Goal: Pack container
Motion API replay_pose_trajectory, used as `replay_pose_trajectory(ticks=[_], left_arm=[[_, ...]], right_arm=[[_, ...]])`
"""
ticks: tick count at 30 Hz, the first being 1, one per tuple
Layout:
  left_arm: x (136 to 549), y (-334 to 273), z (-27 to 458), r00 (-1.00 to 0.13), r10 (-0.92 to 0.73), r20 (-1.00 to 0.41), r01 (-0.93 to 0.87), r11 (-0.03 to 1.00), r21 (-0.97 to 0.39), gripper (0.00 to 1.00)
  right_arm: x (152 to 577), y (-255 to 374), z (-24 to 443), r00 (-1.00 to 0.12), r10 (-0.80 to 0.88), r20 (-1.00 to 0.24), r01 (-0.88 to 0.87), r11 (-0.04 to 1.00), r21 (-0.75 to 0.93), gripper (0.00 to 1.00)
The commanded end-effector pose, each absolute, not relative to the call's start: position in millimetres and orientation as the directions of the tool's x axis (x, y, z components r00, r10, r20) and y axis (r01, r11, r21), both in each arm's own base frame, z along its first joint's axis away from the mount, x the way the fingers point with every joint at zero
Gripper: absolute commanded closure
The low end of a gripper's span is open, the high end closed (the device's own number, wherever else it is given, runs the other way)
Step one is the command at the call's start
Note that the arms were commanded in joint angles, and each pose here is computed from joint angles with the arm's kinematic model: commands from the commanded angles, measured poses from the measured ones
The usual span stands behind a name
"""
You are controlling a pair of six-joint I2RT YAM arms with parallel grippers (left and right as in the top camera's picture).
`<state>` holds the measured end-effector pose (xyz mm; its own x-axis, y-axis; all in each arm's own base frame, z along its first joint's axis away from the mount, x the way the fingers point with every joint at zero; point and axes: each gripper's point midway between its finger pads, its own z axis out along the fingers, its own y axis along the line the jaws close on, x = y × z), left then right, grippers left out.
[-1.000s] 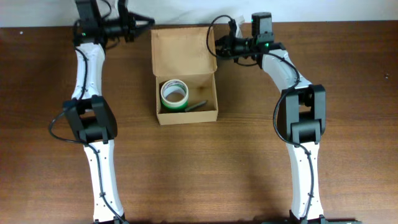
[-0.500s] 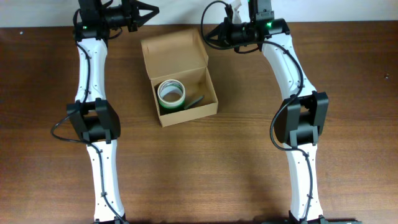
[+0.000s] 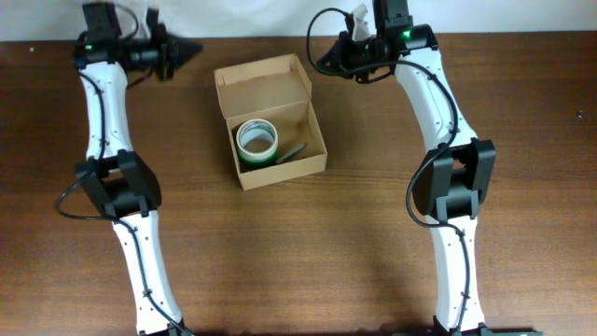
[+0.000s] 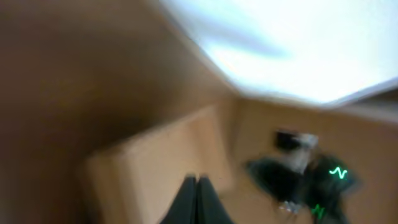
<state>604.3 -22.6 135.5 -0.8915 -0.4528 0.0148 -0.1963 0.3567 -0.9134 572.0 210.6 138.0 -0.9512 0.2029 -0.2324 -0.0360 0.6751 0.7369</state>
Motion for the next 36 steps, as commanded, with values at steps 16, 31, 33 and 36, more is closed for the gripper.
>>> replay_pose_trajectory(ticks=[16, 31, 33, 36], left_arm=[[547.8, -2.9, 22.9, -0.935, -0.351, 0.042, -0.311, 0.762, -0.567, 0.98], [560.5, -70.1, -9.1, -0.941, -0.288, 0.177, -0.301, 0.479, -0.824, 0.99], [562.9, -74.1, -6.6, -0.946, -0.279, 0.163, -0.283, 0.47, -0.836, 0.99], [568.2, -80.6, 2.5, -0.956, -0.262, 0.135, -0.24, 0.428, -0.871, 0.99]], right_arm=[[551.0, 177.4, 53.2, -0.963, 0.246, -0.108, 0.136, 0.794, 0.592, 0.96], [551.3, 207.5, 41.6, -0.97, 0.229, -0.076, 0.111, 0.704, 0.702, 0.96], [551.4, 212.7, 39.4, -0.973, 0.222, -0.063, 0.107, 0.678, 0.727, 0.96], [551.4, 220.8, 40.5, -0.979, 0.198, -0.057, 0.084, 0.637, 0.766, 0.96]])
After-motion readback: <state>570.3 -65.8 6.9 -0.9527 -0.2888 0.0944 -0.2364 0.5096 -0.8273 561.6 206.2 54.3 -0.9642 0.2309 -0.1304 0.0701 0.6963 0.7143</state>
